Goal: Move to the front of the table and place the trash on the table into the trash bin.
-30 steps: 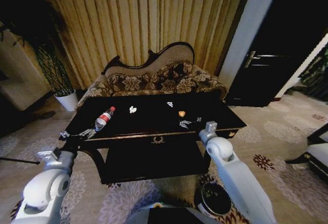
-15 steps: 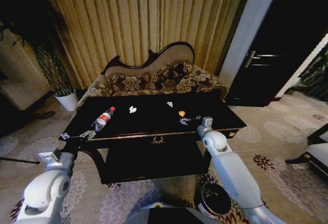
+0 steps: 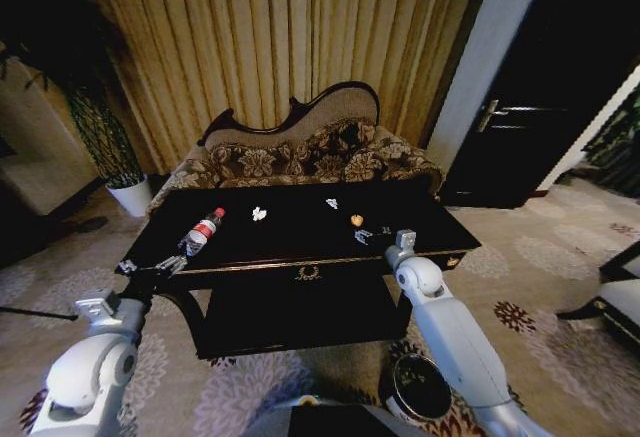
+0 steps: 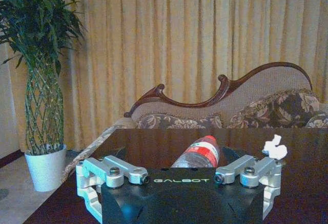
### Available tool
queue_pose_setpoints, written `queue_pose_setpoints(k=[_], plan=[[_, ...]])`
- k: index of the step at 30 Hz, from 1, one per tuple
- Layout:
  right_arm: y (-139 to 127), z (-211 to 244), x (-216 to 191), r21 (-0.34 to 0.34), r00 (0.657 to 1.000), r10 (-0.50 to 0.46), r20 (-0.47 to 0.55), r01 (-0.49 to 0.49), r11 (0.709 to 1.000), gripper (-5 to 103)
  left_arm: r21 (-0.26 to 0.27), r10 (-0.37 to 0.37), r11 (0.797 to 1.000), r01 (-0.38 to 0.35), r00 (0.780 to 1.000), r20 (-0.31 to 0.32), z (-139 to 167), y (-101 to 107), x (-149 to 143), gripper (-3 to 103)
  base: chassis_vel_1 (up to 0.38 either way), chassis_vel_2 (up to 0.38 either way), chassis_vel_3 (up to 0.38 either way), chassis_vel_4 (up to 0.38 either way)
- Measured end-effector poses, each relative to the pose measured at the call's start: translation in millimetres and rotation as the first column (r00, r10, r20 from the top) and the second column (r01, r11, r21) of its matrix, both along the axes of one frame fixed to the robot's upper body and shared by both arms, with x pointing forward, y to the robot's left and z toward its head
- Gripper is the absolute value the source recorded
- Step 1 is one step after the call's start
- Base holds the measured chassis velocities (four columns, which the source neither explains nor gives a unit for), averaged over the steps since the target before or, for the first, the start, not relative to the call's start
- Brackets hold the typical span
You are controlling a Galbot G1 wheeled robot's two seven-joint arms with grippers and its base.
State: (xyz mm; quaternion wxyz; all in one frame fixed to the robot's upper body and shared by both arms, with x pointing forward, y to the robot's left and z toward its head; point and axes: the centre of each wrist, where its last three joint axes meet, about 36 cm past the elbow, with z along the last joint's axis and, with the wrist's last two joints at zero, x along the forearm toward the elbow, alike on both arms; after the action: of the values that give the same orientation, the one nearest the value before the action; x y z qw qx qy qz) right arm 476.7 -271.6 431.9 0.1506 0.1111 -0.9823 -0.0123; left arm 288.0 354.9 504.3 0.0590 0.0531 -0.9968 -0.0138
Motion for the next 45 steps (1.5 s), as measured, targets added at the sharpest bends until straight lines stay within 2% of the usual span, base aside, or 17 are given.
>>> queue_pose_setpoints(k=[1,5,6,8,9,11,12,14,15,17,28,38,45], plan=[[0.0,0.0,0.0,0.000,1.000,0.000,0.000,0.000,1.000,63,0.000,0.000,1.000,0.000,1.000,0.000,0.0,0.0,0.0,100,0.000,0.000,0.000,0.000],[1.6,0.0,-1.1,0.004,1.000,0.004,0.003,-0.004,1.000,41,0.000,-0.002,1.000,0.002,1.000,-0.001,-0.3,0.1,-0.4,100,0.000,0.000,0.000,0.000],[1.6,0.0,-1.1,0.004,1.000,0.004,0.003,-0.004,1.000,41,0.000,-0.002,1.000,0.002,1.000,-0.001,-0.3,0.1,-0.4,100,0.000,0.000,0.000,0.000],[2.2,1.4,-1.8,0.009,1.000,0.007,0.006,-0.007,1.000,31,-0.001,-0.002,1.000,0.002,1.000,-0.003,-1.2,0.2,-0.7,100,0.000,0.000,0.000,0.000],[2.2,1.4,-1.8,0.009,1.000,0.007,0.006,-0.007,1.000,31,-0.001,-0.002,1.000,0.002,1.000,-0.003,-1.2,0.2,-0.7,100,0.000,0.000,0.000,0.000],[2.8,4.1,-2.6,0.018,1.000,0.011,0.012,-0.011,1.000,20,-0.002,-0.002,1.000,0.002,1.000,-0.005,-2.1,0.6,-0.7,100,0.000,0.000,0.000,0.000],[2.8,4.1,-2.6,0.018,1.000,0.011,0.012,-0.011,1.000,20,-0.002,-0.002,1.000,0.002,1.000,-0.005,-2.1,0.6,-0.7,100,0.000,0.000,0.000,0.000],[2.8,8.1,-3.4,0.031,1.000,0.013,0.021,-0.014,0.999,9,0.000,-0.002,1.000,0.002,1.000,-0.005,-2.8,1.0,-0.1,100,0.000,0.000,0.000,0.000],[2.8,8.1,-3.4,0.031,1.000,0.013,0.021,-0.014,0.999,9,0.000,-0.002,1.000,0.002,1.000,-0.005,-2.8,1.0,-0.1,100,0.000,0.000,0.000,0.000],[2.4,11.2,-4.0,0.037,0.999,0.013,0.030,-0.014,0.999,2,0.000,-0.001,1.000,0.001,1.000,-0.005,-3.3,1.3,0.2,100,0.000,0.000,0.000,0.000],[-8.8,43.7,-18.5,0.087,0.994,-0.009,0.107,-0.001,0.996,1,0.001,-0.004,1.000,0.004,1.000,0.005,-6.4,2.2,0.6,100,0.000,0.000,0.000,0.000],[-28.9,55.4,-75.2,0.080,0.989,-0.059,0.138,0.048,0.996,1,0.003,-0.008,1.000,0.008,1.000,0.015,-5.1,5.1,2.5,100,0.000,0.000,0.000,0.000],[-34.0,54.8,-100.8,0.079,0.962,-0.125,0.243,0.109,0.991,1,0.000,-0.006,1.000,0.006,1.000,0.023,-7.5,5.9,1.7,100,0.000,0.000,0.000,0.000]])
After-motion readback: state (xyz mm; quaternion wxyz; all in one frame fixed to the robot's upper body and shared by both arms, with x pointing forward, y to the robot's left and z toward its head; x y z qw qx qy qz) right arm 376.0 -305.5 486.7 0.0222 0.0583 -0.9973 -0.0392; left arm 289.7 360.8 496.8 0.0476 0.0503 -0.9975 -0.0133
